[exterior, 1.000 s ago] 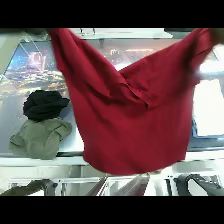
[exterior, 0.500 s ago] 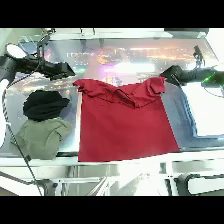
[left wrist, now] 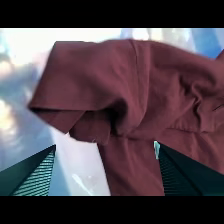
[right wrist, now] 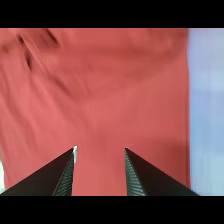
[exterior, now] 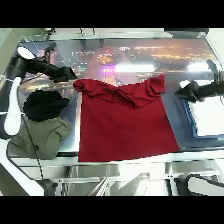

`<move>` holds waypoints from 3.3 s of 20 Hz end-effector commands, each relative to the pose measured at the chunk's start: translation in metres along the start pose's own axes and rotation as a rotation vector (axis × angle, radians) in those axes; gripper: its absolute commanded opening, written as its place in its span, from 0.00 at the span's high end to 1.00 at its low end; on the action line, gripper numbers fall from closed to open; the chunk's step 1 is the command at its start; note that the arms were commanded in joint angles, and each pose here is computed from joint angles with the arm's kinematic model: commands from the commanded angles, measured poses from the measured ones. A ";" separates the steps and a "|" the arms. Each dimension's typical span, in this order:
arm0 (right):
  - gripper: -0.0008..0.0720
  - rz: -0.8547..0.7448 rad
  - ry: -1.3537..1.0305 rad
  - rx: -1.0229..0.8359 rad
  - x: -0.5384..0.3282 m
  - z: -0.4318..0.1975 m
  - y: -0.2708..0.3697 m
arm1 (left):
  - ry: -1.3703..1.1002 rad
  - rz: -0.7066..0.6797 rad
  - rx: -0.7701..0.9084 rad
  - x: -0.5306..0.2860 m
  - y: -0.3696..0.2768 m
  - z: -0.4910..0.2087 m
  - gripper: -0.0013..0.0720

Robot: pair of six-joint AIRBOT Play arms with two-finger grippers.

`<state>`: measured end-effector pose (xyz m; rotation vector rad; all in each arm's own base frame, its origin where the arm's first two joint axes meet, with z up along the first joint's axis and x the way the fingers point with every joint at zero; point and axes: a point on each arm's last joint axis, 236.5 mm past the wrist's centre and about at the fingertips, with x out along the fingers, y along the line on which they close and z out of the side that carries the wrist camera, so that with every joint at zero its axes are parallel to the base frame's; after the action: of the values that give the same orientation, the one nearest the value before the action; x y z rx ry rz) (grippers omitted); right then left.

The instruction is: Fold the shirts.

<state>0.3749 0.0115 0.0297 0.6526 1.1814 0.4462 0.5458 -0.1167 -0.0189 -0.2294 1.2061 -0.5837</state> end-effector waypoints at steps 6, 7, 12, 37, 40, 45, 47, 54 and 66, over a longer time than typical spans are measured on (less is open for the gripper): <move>0.48 -0.191 -0.037 0.379 -0.003 -0.134 -0.074 | 0.128 -0.063 0.076 0.075 -0.032 -0.026 0.02; 0.48 -0.209 -0.033 0.411 -0.005 -0.144 -0.084 | 0.128 -0.064 0.089 0.077 -0.036 -0.026 0.02; 0.48 -0.241 -0.071 0.479 -0.002 -0.154 -0.106 | 0.084 -0.050 0.118 0.085 -0.043 -0.016 0.65; 0.97 -0.155 -0.170 0.205 0.012 -0.008 -0.081 | -0.057 0.005 -0.076 -0.030 0.005 0.013 0.96; 0.97 -0.095 -0.223 0.107 0.030 0.083 -0.064 | 0.117 -0.167 -0.168 -0.030 -0.016 -0.034 0.96; 0.97 -0.039 -0.261 -0.006 0.081 0.194 -0.036 | 0.399 -0.344 -0.273 -0.016 -0.059 -0.124 0.96; 0.89 -0.025 -0.283 -0.061 0.087 0.216 -0.024 | 0.411 -0.353 -0.276 -0.023 -0.068 -0.139 0.96; 0.98 0.028 -0.155 -0.004 0.060 0.190 -0.024 | 0.146 -0.249 -0.282 -0.038 -0.031 -0.080 0.70; 0.97 0.054 0.045 0.136 0.017 0.006 0.015 | 0.267 -0.052 0.149 -0.052 -0.024 -0.073 0.53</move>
<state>0.4426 0.0169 0.0404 0.7689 1.2579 0.4900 0.4776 -0.0893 0.0020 -0.2071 1.3876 -0.6529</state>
